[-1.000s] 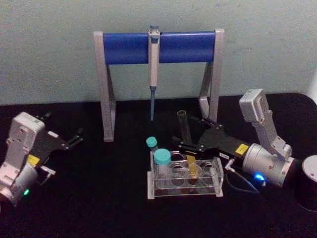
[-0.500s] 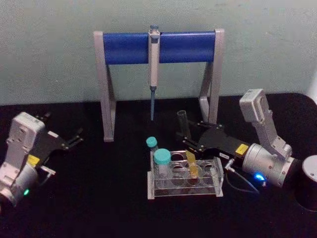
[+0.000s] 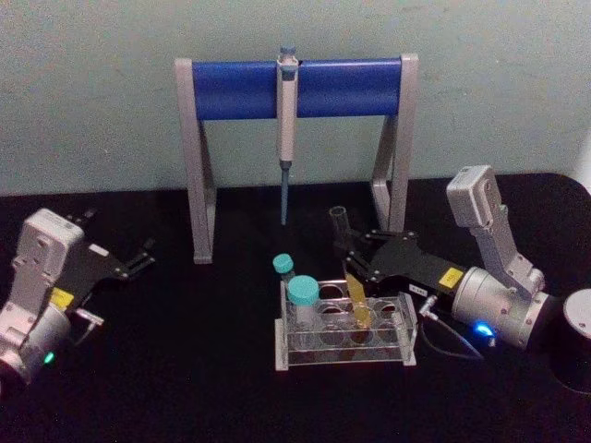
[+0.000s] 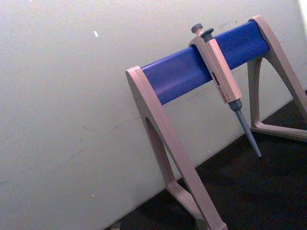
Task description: Pick up the test tube from the test tube rack, shake it, then place it back into the test tube rack.
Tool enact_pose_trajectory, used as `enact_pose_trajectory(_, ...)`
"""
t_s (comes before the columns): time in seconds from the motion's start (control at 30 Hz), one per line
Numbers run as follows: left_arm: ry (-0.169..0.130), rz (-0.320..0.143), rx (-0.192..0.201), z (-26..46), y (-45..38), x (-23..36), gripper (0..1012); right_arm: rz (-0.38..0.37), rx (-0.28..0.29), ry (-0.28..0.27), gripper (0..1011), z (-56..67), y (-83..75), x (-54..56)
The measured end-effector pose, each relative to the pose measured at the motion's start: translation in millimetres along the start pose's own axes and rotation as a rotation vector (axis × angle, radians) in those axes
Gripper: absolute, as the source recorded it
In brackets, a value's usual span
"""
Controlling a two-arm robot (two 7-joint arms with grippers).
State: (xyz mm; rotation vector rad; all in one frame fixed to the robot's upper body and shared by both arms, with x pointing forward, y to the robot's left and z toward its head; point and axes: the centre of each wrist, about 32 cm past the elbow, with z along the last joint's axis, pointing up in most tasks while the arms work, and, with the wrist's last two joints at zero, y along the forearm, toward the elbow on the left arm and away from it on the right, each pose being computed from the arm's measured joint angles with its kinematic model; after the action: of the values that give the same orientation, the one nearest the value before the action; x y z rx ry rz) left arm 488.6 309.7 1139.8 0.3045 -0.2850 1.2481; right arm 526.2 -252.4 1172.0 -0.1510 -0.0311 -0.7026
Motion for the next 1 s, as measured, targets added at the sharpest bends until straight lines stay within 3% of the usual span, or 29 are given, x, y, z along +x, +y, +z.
enact_pose_trajectory(0.67, 0.000, 0.000, 0.000, 0.0, 0.0, 0.0, 1001, 0.000, 0.001, -0.002, 229, 0.0, -0.1, 0.0)
enact_pose_trajectory(1.0, 0.000, 0.000, 0.000, 0.0, 0.0, 0.0, 1001, 0.023, 0.038, -0.017, 229, 2.2, -2.6, -1.1)
